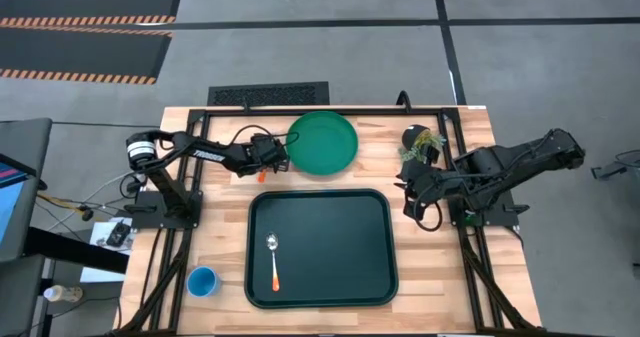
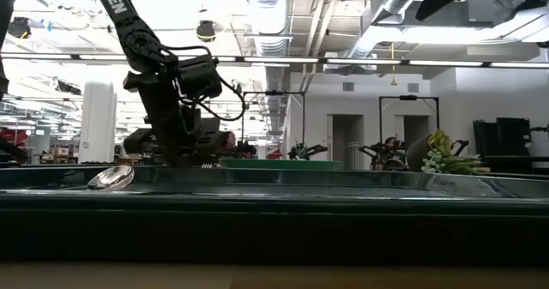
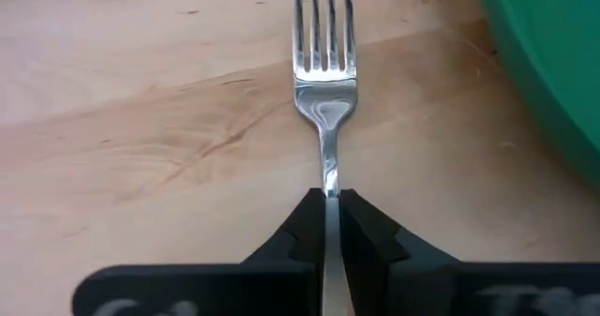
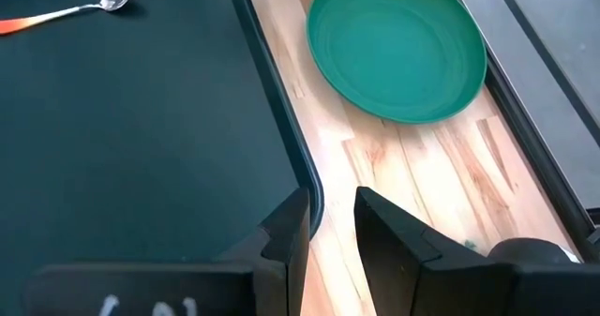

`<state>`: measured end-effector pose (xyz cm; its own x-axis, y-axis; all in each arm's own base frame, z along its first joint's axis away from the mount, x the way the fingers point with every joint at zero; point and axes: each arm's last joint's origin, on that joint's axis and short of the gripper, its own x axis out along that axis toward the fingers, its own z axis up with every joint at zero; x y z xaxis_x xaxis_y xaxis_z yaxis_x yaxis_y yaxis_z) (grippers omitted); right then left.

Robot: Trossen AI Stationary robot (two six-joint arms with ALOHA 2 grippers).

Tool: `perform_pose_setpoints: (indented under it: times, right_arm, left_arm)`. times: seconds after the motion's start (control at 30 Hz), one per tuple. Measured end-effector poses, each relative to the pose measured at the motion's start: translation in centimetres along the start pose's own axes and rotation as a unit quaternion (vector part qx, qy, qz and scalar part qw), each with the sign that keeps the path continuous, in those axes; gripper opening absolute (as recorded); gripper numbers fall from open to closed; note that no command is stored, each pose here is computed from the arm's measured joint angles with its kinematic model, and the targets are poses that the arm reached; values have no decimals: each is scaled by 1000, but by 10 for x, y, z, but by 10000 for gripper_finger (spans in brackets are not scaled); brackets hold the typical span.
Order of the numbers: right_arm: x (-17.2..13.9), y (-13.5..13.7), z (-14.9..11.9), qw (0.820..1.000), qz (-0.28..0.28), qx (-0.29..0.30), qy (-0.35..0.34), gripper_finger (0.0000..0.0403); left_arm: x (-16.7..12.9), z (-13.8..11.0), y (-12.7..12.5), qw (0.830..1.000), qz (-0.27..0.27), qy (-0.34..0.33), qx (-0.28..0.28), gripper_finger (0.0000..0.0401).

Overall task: Pick and place plate/cup/fork/spoon on tray
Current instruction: Put the orange fork on the black tray to the left of the orange spoon

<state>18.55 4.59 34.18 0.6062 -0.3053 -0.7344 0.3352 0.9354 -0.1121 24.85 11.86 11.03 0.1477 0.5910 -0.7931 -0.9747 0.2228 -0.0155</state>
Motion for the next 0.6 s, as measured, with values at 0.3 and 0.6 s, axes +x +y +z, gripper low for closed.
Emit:
perform_pose_setpoints:
  times: [0.3, 0.6]
  right_arm:
    - [0, 1, 1, 1000, 3, 4, -7, 113]
    - [0, 1, 1, 1000, 3, 4, -6, 113]
  left_arm:
    - [-5, 4, -1, 1000, -9, -13, -19, 5]
    - [-41, 22, -2, 994, -72, -51, -61, 2]
